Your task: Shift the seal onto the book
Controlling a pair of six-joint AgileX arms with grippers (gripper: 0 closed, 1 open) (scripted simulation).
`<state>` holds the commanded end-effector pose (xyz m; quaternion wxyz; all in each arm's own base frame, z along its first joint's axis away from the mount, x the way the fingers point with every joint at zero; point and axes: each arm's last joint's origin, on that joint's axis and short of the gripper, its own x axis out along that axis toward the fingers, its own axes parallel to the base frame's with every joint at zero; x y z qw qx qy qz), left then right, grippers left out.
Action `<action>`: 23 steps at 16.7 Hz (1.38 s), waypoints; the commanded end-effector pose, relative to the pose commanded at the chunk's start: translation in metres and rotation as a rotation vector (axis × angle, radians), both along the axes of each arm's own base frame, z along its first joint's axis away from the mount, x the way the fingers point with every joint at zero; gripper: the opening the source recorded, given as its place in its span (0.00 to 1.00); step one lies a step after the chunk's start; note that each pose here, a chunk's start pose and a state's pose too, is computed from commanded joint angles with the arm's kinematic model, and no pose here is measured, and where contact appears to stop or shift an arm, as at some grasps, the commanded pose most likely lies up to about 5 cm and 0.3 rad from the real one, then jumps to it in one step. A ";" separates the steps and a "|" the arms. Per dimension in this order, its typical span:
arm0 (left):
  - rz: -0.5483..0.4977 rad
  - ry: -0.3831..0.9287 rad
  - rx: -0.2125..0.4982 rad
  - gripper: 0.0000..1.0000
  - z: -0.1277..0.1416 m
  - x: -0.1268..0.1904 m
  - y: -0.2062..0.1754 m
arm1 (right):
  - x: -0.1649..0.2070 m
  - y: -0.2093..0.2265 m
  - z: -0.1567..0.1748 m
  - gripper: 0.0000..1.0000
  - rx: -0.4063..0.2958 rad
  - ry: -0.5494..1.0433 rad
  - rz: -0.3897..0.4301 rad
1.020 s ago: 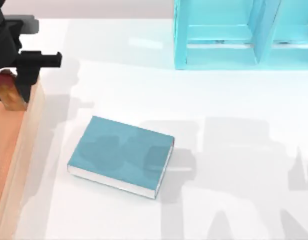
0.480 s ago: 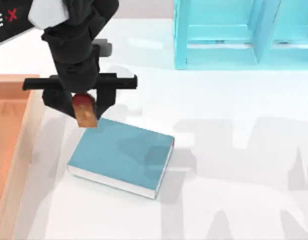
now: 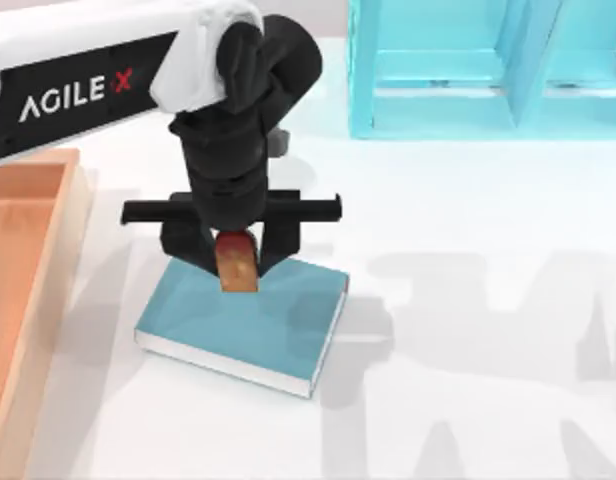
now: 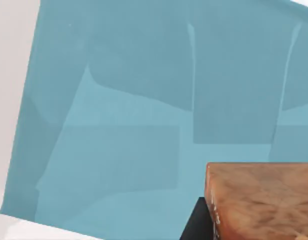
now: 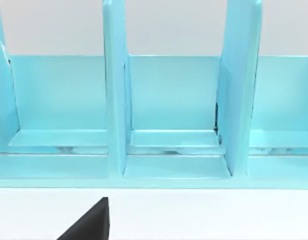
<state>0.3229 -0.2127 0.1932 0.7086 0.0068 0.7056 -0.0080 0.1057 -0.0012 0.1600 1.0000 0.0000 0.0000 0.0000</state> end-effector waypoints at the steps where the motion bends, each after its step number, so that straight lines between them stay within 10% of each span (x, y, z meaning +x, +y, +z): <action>1: 0.002 -0.003 -0.002 0.00 0.002 0.001 0.001 | 0.000 0.000 0.000 1.00 0.000 0.000 0.000; 8: 0.000 0.000 0.000 0.00 0.005 0.000 0.000 | 0.000 0.000 0.000 1.00 0.000 0.000 0.000; 21: 0.000 0.000 0.000 0.98 0.005 0.000 0.000 | 0.000 0.000 0.000 1.00 0.000 0.000 0.000; 23: 0.000 0.000 0.000 1.00 0.005 0.000 0.000 | 0.000 0.000 0.000 1.00 0.000 0.000 0.000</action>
